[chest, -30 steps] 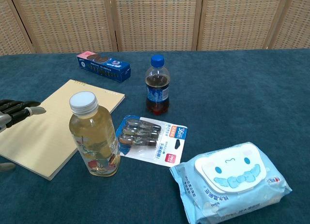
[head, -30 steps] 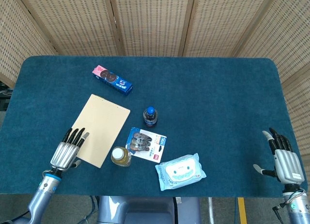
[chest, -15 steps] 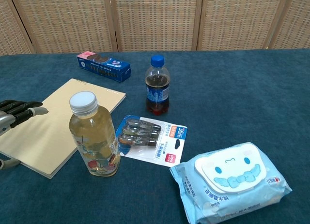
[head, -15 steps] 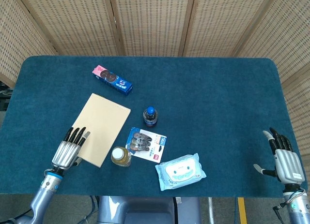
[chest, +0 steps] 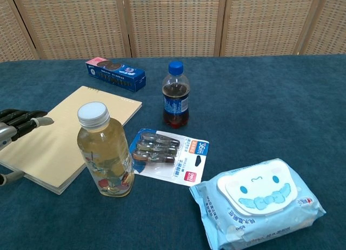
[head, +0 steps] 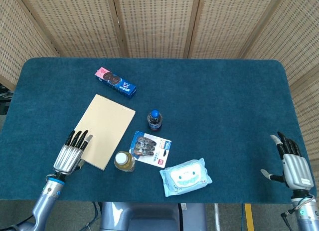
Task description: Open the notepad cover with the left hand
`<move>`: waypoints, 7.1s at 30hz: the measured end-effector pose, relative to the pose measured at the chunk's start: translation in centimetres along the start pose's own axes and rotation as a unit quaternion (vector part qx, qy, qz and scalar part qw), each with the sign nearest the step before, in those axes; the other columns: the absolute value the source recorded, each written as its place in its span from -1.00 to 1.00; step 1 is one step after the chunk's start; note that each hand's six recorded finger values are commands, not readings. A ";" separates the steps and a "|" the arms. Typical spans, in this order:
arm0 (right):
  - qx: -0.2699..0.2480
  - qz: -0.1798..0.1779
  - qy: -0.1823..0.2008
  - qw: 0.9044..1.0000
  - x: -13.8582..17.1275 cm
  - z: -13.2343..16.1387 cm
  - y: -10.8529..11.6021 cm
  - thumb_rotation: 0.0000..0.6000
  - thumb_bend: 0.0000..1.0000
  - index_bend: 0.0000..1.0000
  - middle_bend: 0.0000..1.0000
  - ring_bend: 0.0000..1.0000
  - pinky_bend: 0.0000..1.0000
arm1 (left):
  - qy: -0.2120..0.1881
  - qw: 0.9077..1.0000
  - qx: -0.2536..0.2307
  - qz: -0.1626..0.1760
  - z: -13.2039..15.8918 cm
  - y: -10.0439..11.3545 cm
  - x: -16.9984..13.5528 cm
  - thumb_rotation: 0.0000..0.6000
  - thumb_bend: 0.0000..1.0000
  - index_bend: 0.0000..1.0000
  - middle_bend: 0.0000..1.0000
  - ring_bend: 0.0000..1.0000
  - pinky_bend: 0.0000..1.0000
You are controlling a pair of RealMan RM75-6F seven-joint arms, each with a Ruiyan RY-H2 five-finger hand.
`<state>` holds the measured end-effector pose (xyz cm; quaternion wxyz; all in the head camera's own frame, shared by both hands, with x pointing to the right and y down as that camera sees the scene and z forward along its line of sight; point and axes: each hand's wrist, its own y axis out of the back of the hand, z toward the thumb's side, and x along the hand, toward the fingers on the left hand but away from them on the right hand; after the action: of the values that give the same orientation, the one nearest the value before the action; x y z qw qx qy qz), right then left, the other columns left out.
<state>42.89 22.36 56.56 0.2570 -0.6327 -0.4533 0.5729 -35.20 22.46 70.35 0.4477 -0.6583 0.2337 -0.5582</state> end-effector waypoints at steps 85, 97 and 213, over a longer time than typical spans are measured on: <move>-0.006 -0.001 0.001 1.000 0.0 0.0 0.2 1.00 -0.69 -0.89 -1.00 -1.00 -1.00 | 0.029 0.995 0.011 0.091 0.0 1.3 3.8 1.00 0.29 0.54 -1.00 -1.00 -1.00; -0.006 0.000 -0.001 1.000 0.0 0.0 0.2 1.00 -0.69 -0.89 -1.00 -1.00 -1.00 | 0.016 0.994 0.010 0.110 0.0 2.0 1.4 1.00 0.29 0.57 -0.98 -1.00 -1.00; -0.004 0.006 -0.006 1.000 -0.1 -0.1 0.1 1.00 -0.69 -0.89 -1.00 -1.00 -1.00 | 0.053 0.977 0.045 0.200 -4.7 14.3 5.4 1.00 0.29 0.59 -0.98 -1.00 -1.00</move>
<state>42.99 22.28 56.57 0.2482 -0.6332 -0.4533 0.5762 -35.46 9.56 60.92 0.5669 -0.5469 0.3586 -0.5009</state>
